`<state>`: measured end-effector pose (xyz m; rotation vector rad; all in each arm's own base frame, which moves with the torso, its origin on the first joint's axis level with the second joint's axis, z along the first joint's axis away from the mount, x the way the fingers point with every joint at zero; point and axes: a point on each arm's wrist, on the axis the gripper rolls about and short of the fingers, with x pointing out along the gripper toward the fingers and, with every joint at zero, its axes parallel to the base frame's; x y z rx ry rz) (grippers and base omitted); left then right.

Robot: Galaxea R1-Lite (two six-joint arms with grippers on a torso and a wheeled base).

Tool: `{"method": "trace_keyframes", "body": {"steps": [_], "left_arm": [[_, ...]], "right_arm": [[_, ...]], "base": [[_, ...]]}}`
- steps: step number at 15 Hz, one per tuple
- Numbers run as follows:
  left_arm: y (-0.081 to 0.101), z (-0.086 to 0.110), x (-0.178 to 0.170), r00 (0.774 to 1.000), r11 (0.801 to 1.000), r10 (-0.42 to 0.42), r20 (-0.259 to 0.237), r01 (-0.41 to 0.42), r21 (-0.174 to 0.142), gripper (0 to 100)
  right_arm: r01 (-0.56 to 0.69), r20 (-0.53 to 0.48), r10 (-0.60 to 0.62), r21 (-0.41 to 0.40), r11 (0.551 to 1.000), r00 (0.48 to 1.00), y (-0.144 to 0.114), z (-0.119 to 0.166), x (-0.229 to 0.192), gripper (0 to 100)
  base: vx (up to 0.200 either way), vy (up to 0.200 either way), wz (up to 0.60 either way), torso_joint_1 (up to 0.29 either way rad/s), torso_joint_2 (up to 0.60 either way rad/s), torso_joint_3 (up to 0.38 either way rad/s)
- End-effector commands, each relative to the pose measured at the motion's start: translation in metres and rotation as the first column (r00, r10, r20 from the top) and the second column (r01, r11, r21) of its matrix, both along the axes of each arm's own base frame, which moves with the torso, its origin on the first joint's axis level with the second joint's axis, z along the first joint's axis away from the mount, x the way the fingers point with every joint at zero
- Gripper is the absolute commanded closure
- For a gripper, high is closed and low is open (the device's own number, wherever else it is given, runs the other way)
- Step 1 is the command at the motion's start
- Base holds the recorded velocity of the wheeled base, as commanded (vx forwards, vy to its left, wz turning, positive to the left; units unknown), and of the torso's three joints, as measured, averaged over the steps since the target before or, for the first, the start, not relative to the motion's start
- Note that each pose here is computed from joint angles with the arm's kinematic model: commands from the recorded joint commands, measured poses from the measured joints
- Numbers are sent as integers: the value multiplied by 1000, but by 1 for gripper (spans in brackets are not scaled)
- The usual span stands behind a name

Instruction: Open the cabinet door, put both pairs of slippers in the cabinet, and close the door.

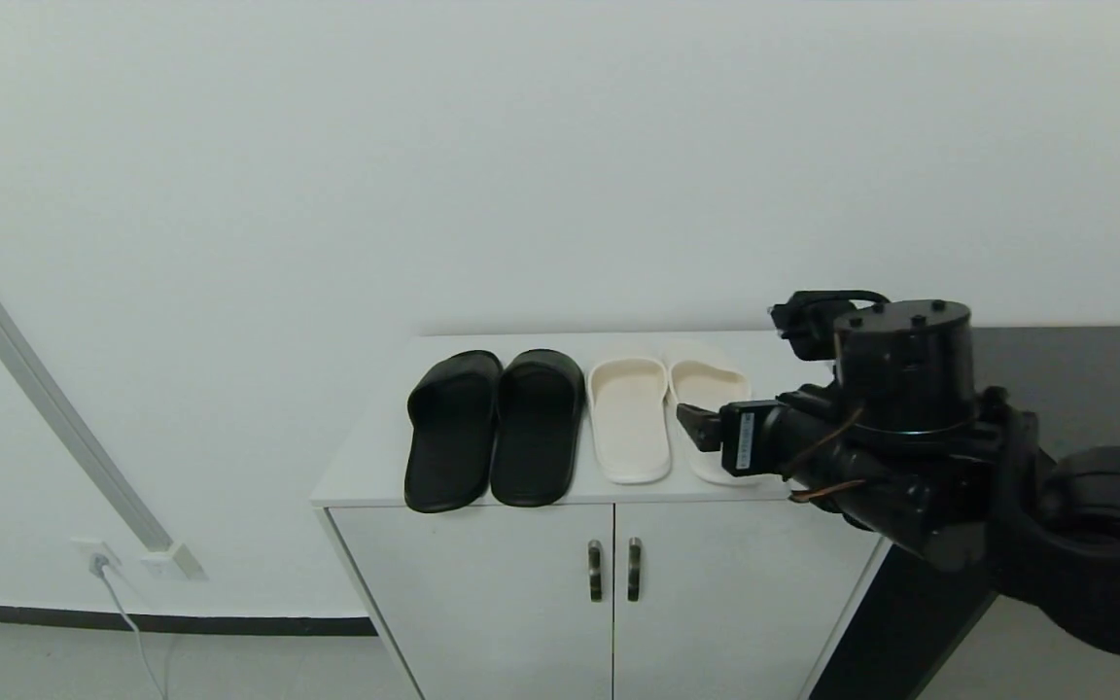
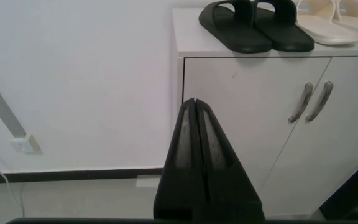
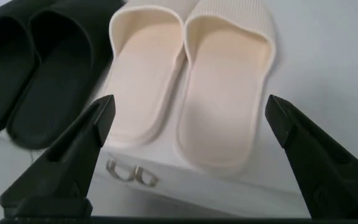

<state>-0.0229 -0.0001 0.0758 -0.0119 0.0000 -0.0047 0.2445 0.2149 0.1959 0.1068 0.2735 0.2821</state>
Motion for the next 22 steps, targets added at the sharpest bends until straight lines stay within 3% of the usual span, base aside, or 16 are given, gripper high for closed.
{"method": "trace_keyframes", "body": {"steps": [1,4,8,22], "left_arm": [[0,0,0,1000,1000,2,0,-2,0,100],[0,0,0,1000,1000,0,0,0,0,100],[0,0,0,1000,1000,0,0,0,0,100],[0,0,0,1000,1000,0,0,0,0,100]], "right_arm": [[59,3,-59,-28,998,998,37,-26,35,0],[97,38,-96,-25,995,995,61,-35,65,0],[136,71,-132,-55,989,989,74,-49,102,0],[159,102,-153,-53,986,983,67,-51,148,0]], "base": [[0,0,0,0,0,0],[0,0,0,0,0,0],[0,0,0,0,0,0],[0,0,0,0,0,0]]}}
